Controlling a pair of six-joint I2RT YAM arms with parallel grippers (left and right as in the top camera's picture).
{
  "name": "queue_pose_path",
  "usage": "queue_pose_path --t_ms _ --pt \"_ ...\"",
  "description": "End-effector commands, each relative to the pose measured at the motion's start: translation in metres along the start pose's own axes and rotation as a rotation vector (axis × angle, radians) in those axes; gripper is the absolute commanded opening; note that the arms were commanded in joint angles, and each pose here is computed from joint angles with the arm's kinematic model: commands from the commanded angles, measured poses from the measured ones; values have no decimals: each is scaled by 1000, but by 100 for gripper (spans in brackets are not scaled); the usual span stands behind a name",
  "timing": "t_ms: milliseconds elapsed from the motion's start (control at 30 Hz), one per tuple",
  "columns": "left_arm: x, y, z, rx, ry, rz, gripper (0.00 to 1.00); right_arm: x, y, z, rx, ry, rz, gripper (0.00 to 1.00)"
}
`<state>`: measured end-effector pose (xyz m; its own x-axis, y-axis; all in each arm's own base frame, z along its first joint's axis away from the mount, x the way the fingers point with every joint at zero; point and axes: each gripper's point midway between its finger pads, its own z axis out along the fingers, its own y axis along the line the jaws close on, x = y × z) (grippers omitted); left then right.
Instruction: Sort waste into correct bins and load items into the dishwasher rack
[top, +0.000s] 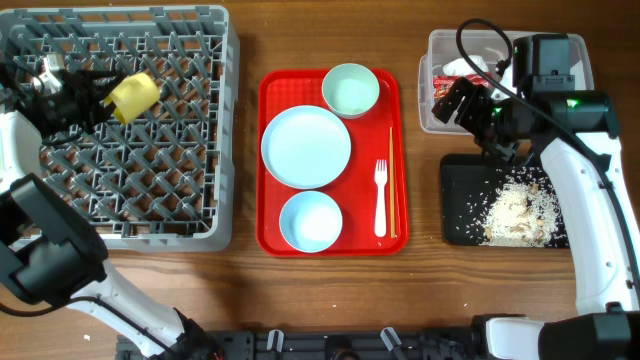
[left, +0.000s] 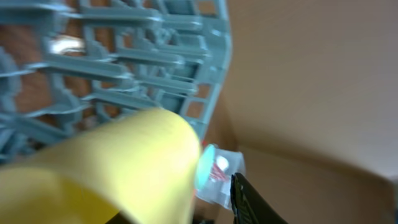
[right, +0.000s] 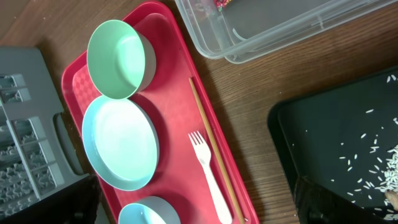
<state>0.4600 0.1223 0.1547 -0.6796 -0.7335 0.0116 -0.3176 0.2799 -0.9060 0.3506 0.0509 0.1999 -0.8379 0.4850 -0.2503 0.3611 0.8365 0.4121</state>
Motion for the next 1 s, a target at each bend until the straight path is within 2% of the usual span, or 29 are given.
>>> queue_pose_path --t_ms 0,133,367,533,700,733,800,900,967 --pt "-13 38 -1 -170 -74 -30 31 -3 6 -6 -22 -17 0 99" --pt "-20 49 -9 -221 -111 -42 34 -3 6 -6 -22 -17 0 100" --pt "-29 66 -39 -229 -159 -112 32 -3 6 -6 -22 -16 0 100" --pt "-34 78 -73 -212 -201 -197 24 -3 6 -7 -22 -17 0 100" --pt "-35 52 -104 -121 -242 -177 27 -3 6 -6 -22 -16 0 99" --pt "-33 39 -110 -104 -252 -155 22 -3 6 -6 -22 -16 0 100" --pt "-27 18 -116 -86 -263 -111 4 -3 6 -7 -22 -17 0 100" --pt "-5 -32 -105 -85 -249 26 4 -3 6 -6 -22 -17 0 100" --pt "8 -47 -85 -175 -246 140 4 -3 6 -6 -22 -17 1 100"
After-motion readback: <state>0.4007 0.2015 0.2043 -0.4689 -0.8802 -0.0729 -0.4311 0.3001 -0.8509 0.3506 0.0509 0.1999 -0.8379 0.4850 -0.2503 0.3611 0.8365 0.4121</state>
